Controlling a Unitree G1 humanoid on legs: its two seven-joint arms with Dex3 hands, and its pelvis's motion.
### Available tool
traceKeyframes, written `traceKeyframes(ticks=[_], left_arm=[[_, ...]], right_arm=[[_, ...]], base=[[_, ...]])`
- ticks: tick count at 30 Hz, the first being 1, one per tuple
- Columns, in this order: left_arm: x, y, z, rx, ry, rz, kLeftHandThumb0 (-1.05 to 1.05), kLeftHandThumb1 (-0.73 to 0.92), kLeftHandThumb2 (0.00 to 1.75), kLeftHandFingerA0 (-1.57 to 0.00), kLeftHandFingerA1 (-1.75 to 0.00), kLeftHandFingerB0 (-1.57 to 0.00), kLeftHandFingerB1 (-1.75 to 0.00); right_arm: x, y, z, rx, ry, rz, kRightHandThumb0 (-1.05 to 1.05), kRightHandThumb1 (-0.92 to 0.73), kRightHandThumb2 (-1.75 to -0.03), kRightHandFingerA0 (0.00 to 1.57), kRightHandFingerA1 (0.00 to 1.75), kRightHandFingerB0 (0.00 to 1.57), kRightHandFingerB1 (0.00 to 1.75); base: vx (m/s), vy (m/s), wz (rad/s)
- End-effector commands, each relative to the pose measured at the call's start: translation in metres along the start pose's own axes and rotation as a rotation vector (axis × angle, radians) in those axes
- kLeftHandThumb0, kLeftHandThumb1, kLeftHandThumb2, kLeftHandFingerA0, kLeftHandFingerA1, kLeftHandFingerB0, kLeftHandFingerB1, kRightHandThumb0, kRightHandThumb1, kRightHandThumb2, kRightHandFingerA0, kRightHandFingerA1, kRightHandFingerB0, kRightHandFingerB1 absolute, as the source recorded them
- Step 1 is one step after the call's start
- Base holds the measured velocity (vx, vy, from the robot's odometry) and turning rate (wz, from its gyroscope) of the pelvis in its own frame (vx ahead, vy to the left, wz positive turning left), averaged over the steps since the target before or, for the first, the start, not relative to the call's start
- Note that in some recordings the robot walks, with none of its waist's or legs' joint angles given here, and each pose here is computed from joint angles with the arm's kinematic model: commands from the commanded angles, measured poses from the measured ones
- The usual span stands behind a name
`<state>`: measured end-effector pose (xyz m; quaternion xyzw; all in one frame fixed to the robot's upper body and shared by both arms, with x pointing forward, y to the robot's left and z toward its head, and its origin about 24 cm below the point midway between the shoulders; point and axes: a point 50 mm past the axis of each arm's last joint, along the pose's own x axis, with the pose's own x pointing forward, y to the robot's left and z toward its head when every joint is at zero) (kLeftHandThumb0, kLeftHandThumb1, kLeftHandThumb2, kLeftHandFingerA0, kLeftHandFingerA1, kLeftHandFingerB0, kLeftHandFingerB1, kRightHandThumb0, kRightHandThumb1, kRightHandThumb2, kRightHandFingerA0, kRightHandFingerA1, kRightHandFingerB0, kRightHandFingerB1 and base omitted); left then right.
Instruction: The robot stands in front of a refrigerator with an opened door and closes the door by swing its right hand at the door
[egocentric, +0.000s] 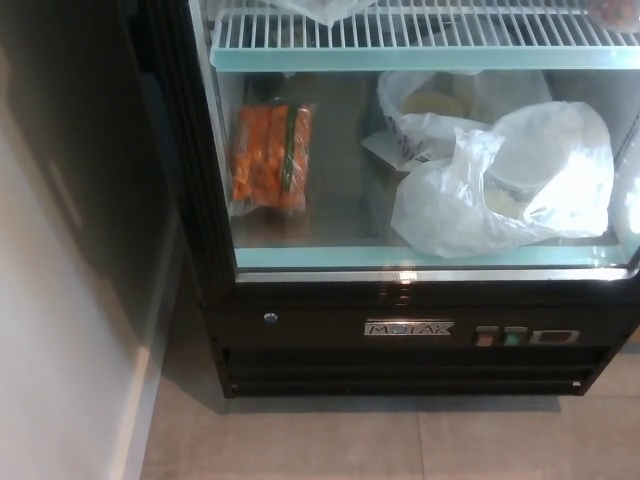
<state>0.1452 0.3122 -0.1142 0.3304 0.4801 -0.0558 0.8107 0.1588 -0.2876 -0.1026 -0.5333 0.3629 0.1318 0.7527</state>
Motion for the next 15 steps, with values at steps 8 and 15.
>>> traceKeyframes(ticks=[8,15], left_arm=[[-0.010,-0.009,-0.031,0.056,0.069,-0.007,-0.59,0.65,1.01,-0.37,-0.63,-0.26,-0.54],[-0.009,-0.009,-0.030,0.054,0.068,-0.007,-0.58,0.63,1.01,-0.37,-0.63,-0.25,-0.54]], right_arm=[[-0.023,0.045,-0.068,0.349,0.452,0.237,-0.79,-0.81,-1.11,0.07,0.24,0.07,0.22],[-0.025,0.047,-0.069,0.435,0.458,0.233,-0.78,-0.76,-1.07,0.06,0.42,0.05,0.36]], base=[[0.00,0.000,0.00],[0.00,0.000,0.00]])
